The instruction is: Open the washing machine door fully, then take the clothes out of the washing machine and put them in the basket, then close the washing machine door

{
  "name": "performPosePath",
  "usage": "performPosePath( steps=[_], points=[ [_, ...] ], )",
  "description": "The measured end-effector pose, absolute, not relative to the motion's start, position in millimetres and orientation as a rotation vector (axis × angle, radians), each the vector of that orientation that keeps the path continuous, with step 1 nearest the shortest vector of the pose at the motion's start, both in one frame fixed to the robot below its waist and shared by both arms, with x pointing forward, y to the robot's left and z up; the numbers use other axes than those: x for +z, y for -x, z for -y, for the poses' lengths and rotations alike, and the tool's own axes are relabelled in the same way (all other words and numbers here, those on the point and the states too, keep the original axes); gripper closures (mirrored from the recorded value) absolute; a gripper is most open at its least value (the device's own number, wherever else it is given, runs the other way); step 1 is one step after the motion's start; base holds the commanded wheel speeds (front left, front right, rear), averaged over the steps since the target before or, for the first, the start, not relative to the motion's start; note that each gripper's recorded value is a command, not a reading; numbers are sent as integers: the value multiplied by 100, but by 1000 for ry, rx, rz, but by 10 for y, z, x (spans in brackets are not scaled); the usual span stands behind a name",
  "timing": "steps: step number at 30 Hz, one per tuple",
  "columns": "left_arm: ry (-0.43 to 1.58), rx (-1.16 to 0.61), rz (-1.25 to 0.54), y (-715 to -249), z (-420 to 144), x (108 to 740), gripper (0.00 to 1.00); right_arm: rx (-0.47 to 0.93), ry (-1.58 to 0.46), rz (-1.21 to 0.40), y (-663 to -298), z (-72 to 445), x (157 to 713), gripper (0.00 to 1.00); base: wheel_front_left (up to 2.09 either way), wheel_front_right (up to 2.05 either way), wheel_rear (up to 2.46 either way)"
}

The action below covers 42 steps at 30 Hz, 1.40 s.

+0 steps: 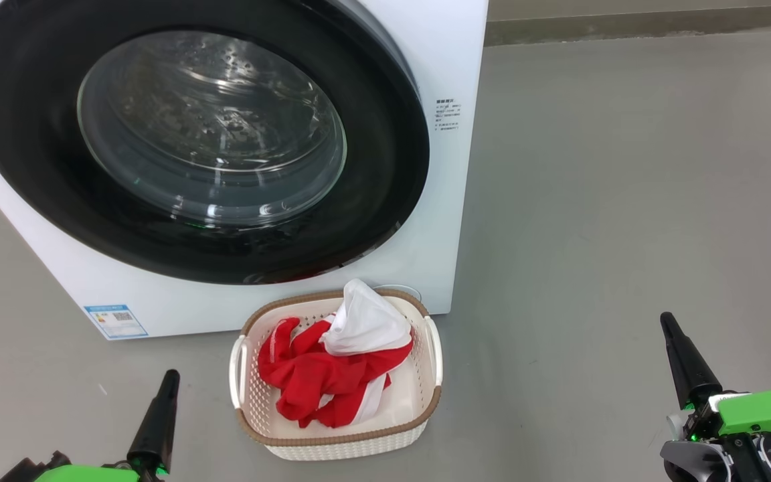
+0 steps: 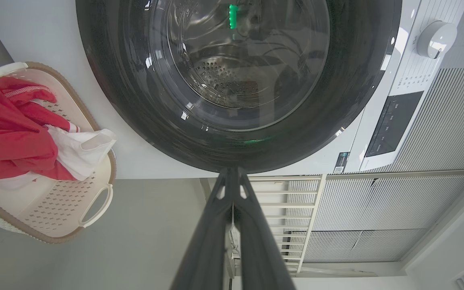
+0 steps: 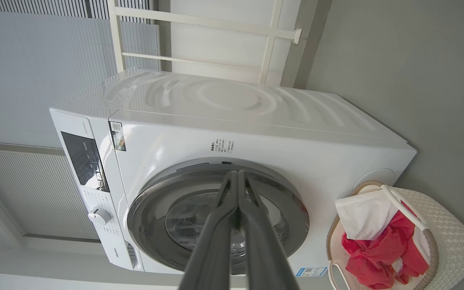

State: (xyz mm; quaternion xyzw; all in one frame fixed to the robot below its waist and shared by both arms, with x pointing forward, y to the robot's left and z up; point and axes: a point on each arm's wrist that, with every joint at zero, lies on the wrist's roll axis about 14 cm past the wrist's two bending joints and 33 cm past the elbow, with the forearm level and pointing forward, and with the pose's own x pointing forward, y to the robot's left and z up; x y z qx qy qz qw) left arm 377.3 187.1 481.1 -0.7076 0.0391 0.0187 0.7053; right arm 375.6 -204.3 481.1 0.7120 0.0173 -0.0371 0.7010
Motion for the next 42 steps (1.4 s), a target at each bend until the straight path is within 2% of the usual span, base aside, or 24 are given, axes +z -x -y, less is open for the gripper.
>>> performPosePath(
  steps=[42],
  points=[
    [1573, 41, -86, -3775, -1871, 4813, 100, -83, -1585, -38, -3755, 2044, 4812, 100, 0, 0, 0]
  ],
)
